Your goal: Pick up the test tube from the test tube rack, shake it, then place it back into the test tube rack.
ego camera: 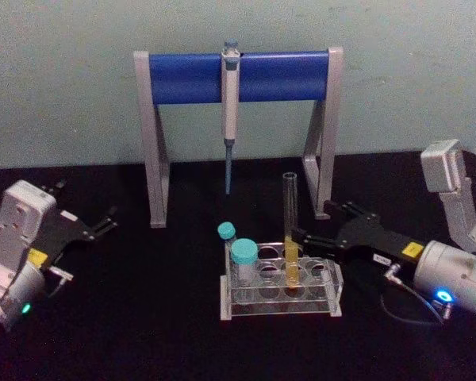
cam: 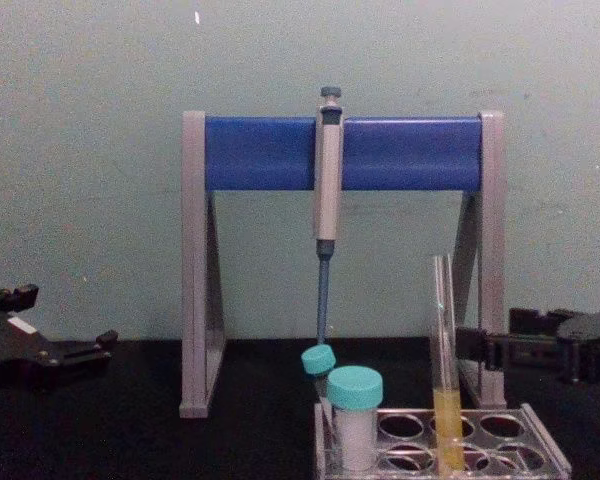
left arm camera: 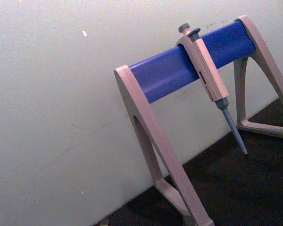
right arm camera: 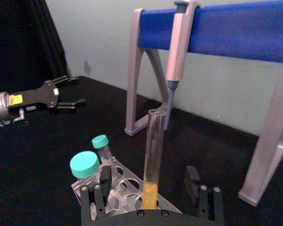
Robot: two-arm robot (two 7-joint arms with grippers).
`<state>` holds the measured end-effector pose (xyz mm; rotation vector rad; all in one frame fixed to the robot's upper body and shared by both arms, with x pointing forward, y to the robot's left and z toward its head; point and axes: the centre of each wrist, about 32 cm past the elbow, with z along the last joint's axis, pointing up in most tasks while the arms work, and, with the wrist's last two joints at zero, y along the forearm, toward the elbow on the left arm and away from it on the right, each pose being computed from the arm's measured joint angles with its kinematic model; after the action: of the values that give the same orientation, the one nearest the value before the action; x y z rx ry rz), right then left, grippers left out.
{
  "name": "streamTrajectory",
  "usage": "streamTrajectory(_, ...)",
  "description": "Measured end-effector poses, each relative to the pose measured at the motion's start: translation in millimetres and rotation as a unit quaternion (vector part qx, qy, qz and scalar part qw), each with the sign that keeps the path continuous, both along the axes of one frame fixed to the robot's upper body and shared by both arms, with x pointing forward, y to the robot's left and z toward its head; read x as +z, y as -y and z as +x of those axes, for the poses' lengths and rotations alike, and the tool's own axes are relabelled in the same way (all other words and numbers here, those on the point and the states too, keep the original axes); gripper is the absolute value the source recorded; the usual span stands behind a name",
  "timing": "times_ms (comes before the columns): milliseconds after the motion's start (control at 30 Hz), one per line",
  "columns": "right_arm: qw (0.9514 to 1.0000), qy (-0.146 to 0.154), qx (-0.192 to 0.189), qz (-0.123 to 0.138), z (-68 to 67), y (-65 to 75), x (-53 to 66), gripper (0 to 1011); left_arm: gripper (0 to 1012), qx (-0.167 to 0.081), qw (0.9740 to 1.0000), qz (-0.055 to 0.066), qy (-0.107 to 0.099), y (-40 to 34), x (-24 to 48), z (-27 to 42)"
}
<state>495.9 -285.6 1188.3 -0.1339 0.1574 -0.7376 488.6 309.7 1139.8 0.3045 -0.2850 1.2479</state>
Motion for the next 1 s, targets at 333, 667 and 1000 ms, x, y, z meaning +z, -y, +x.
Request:
streamTrajectory(333,0.9995,-0.024,0.018,0.01,25.1,-6.8,-4.6,1000,1010,0.0,1.0,0.0,0.0,0.0,0.0,0.0)
streamTrajectory(667,0.999,-0.03,0.03,0.011,41.6,-13.1,-8.0,1000,1010,0.0,1.0,0.0,0.0,0.0,0.0,0.0)
streamTrajectory(1000,0.9987,-0.03,0.038,0.013,53.6,-19.7,-10.9,1000,1010,0.0,1.0,0.0,0.0,0.0,0.0,0.0)
